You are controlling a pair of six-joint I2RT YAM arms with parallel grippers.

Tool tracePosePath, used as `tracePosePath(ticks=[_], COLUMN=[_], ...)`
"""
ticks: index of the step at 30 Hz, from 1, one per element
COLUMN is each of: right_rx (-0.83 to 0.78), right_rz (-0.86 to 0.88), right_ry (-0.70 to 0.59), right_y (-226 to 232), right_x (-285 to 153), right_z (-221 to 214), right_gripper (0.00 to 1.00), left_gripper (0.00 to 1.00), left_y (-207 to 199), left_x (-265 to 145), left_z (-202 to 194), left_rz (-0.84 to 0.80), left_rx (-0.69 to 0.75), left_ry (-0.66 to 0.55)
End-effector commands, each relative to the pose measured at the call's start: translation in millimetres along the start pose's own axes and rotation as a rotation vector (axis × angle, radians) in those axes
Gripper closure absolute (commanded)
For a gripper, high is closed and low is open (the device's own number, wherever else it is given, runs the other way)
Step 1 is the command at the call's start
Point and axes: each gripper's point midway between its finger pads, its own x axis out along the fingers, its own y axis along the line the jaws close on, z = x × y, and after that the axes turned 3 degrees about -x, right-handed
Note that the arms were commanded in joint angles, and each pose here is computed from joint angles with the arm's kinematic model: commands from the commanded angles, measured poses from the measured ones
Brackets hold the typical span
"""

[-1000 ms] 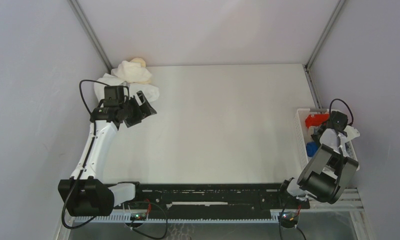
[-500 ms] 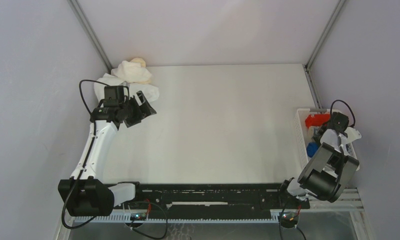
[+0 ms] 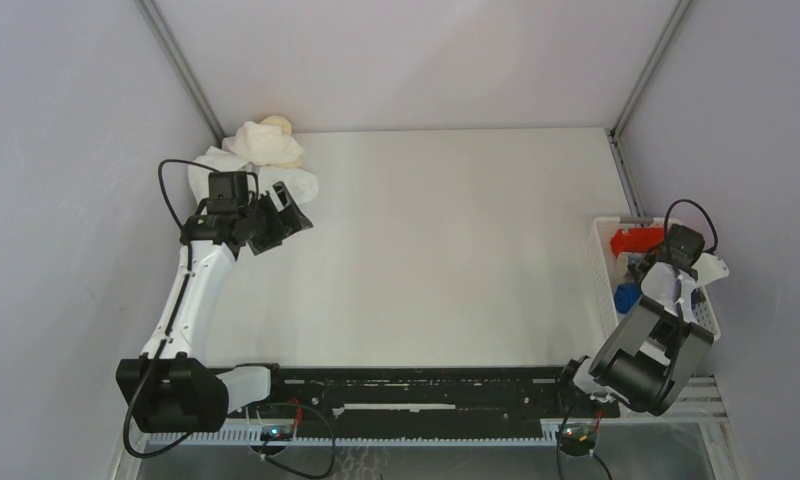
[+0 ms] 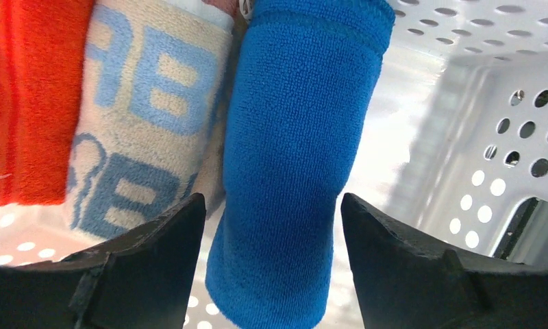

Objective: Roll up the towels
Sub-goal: Place the towel in the bin, then pick up the towel at the corner of the board.

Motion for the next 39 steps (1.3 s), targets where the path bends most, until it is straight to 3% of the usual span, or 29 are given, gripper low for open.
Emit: tracePosePath(ticks=[1, 9, 14, 17, 21, 27, 32, 39], right_rx=[0.041, 0.022, -0.143, -0.199, -0.247, -0.412, -0.561, -0.719], right_rz=[0.033, 0.159, 0.471, 0.704, 0.966, 1.225, 1.331, 1.395], right_ry=[-0.058, -0.151, -0.291, -0.307, -0.264, -0.250, -0.253, -0.294], right_y=[1.3, 12.8, 60.8, 86.4, 112.4, 143.0, 153.0, 153.8], right_x=[-17.8, -67.5, -144.4, -190.4, -236.3, -282.2, -299.5, -309.5], right_z=[14.9, 28.3, 33.4, 25.4, 4.9, -33.7, -65.8, -98.4], right_gripper=[0.26, 0.16, 0.06, 0.00, 0.00, 0.00, 0.02, 0.03], left_gripper=[0.15, 0.14, 0.14, 0.13, 0.09, 0.07, 0.07, 0.08], left_y=[2.7, 2.4, 4.8, 10.0, 19.0, 60.5, 99.0, 99.1], left_x=[-0.4, -1.2, -5.5, -9.8, -17.3, -22.0, -21.2, 5.9], left_z=[2.6, 2.9, 9.9, 18.2, 31.5, 54.8, 82.5, 151.7], left_rz=[-0.006, -0.009, 0.011, 0.049, 0.093, 0.158, 0.225, 0.231], left_rx=[0.028, 0.028, 0.040, 0.040, -0.007, -0.218, -0.354, -0.370], left_ry=[-0.034, -0.038, -0.075, -0.118, -0.168, -0.234, -0.284, -0.322])
